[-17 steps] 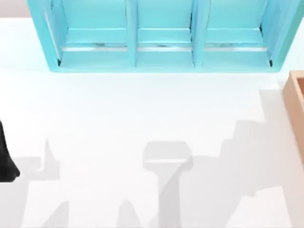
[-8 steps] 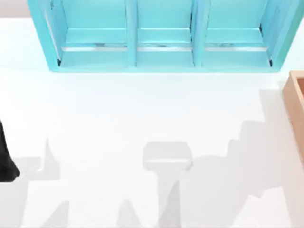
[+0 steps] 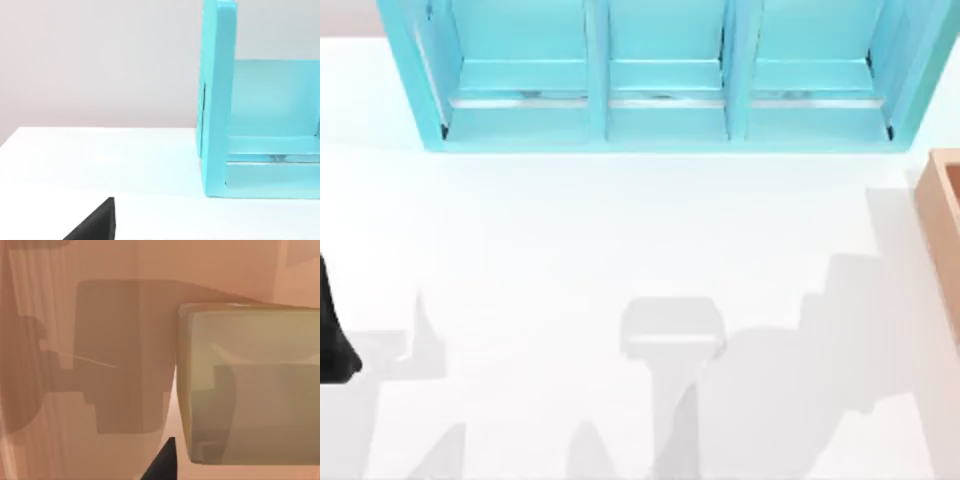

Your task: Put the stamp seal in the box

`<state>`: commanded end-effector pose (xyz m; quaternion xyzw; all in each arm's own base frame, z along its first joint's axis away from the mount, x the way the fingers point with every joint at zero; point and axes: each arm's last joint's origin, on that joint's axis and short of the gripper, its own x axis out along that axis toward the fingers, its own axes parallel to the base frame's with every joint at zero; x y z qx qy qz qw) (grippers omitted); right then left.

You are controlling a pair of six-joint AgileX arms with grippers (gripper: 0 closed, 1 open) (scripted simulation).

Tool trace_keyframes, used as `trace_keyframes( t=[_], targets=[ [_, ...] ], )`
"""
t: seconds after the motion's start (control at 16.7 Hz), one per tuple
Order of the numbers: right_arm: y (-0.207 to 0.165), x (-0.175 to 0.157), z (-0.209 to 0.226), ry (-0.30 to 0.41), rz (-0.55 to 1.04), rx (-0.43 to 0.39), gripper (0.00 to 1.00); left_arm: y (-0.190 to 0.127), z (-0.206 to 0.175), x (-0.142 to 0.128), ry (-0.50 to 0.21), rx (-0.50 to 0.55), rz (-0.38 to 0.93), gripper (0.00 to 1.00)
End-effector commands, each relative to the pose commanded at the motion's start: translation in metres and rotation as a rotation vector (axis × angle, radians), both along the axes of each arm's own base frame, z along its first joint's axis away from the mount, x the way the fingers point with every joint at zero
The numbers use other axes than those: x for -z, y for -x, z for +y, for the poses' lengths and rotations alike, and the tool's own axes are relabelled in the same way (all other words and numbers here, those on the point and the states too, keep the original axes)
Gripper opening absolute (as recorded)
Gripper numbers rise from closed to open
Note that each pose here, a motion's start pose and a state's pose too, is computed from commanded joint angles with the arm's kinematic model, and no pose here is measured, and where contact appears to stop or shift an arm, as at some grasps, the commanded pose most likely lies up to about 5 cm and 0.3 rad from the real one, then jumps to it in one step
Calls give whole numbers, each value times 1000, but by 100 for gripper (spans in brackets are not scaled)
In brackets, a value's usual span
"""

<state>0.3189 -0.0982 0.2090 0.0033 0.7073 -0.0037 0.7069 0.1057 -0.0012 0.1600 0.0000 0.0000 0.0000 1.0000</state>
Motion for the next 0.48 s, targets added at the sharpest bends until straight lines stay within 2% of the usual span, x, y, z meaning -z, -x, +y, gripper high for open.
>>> trace_keyframes(
  t=[0.12, 0.48],
  targets=[
    [0, 0, 0, 0, 0, 0, 98, 0, 0, 0, 0, 0, 0, 100],
    [0, 0, 0, 0, 0, 0, 100, 0, 0, 0, 0, 0, 0, 100]
  ],
)
